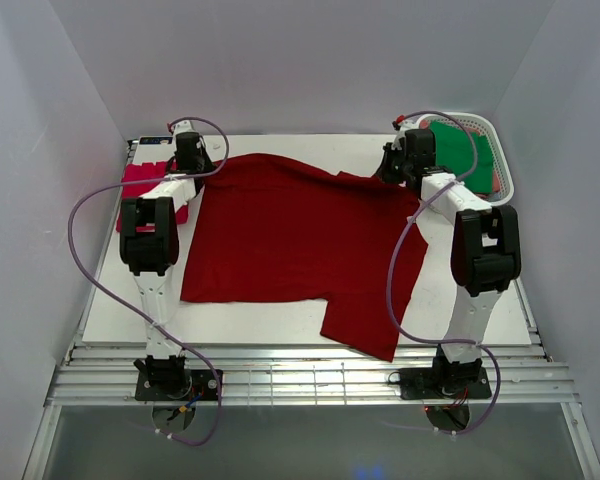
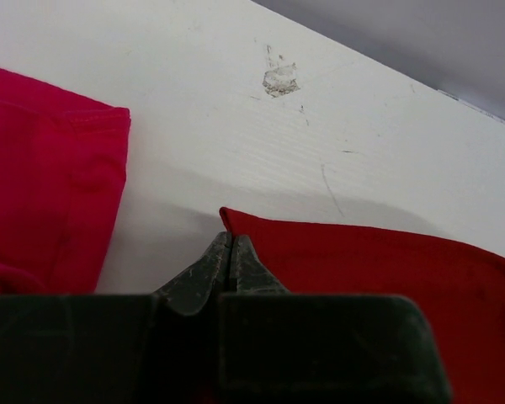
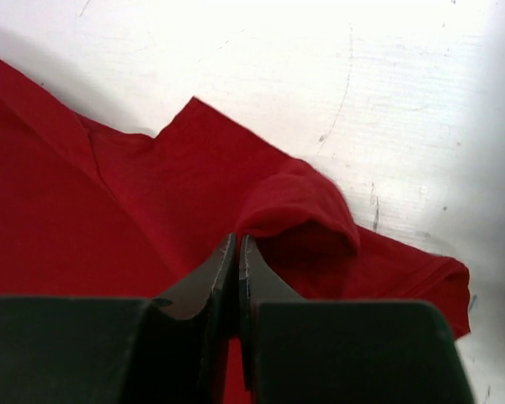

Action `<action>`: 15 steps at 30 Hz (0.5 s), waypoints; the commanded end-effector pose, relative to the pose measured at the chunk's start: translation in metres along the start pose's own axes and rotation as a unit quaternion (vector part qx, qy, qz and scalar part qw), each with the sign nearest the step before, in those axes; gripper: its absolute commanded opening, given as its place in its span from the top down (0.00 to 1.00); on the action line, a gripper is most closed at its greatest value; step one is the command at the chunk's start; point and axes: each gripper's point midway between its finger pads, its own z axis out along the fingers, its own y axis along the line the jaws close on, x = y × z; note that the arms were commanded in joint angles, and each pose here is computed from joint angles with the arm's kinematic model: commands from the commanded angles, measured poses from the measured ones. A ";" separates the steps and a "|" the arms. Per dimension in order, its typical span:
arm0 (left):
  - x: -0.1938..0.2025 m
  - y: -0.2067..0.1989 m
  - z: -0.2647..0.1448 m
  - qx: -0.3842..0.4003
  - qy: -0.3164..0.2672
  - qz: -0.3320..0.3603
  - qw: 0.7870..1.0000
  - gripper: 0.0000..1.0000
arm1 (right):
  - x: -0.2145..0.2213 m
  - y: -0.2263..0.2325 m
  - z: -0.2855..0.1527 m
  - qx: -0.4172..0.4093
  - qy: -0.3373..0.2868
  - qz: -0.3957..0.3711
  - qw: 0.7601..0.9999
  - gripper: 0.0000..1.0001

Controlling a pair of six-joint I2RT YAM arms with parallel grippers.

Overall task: Fold and stack the t-shirts
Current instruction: Fold the tshirt

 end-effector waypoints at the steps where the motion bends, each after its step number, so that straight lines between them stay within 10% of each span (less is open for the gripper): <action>1: -0.041 -0.010 -0.029 0.025 -0.037 -0.009 0.999 1.00 | -0.005 0.006 -0.023 0.005 -0.006 -0.012 1.000 0.92; 15: -0.012 0.009 -0.078 0.023 -0.021 0.009 0.999 1.00 | 0.045 0.011 -0.061 0.013 0.035 -0.010 0.999 0.92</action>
